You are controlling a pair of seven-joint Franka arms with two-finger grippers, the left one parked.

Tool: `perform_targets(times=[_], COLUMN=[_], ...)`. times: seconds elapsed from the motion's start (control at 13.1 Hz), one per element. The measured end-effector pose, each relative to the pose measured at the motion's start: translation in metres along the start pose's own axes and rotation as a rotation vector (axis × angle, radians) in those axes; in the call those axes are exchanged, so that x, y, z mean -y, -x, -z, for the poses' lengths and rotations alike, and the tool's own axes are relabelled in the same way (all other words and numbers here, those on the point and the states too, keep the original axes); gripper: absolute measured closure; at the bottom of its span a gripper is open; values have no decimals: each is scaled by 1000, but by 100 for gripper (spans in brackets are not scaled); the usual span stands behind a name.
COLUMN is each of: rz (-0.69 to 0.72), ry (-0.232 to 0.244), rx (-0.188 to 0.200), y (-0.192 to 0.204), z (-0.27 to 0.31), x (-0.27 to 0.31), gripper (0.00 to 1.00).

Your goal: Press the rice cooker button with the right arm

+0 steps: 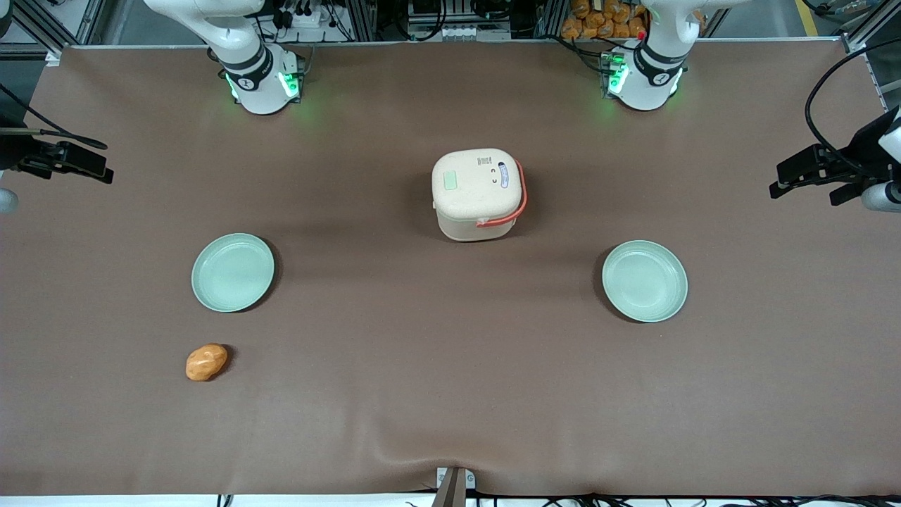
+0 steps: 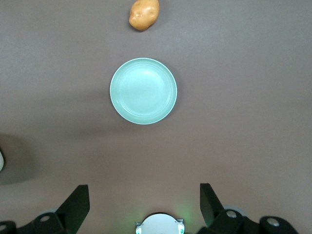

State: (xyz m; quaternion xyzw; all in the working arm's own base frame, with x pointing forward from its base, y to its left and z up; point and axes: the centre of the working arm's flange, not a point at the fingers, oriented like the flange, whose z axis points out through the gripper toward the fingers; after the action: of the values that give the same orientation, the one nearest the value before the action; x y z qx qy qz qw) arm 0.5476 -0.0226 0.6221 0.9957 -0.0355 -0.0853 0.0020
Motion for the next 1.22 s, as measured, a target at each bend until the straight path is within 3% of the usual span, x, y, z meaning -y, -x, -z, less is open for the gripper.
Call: perform_targets(times=[0.23,0.61,0.84,1.07,1.14,1.22], rz=[77,297,383,447,464,453], ry=[6,32,-9,-26,-24,-25], rx=[10,18,36,11,6,2], y=[2,22,30,28,31,35], z=[-1,-7,-18,-30,-36,-43], x=[24,144,191,230,251,273], gripper=[0,0,0,0,7,19])
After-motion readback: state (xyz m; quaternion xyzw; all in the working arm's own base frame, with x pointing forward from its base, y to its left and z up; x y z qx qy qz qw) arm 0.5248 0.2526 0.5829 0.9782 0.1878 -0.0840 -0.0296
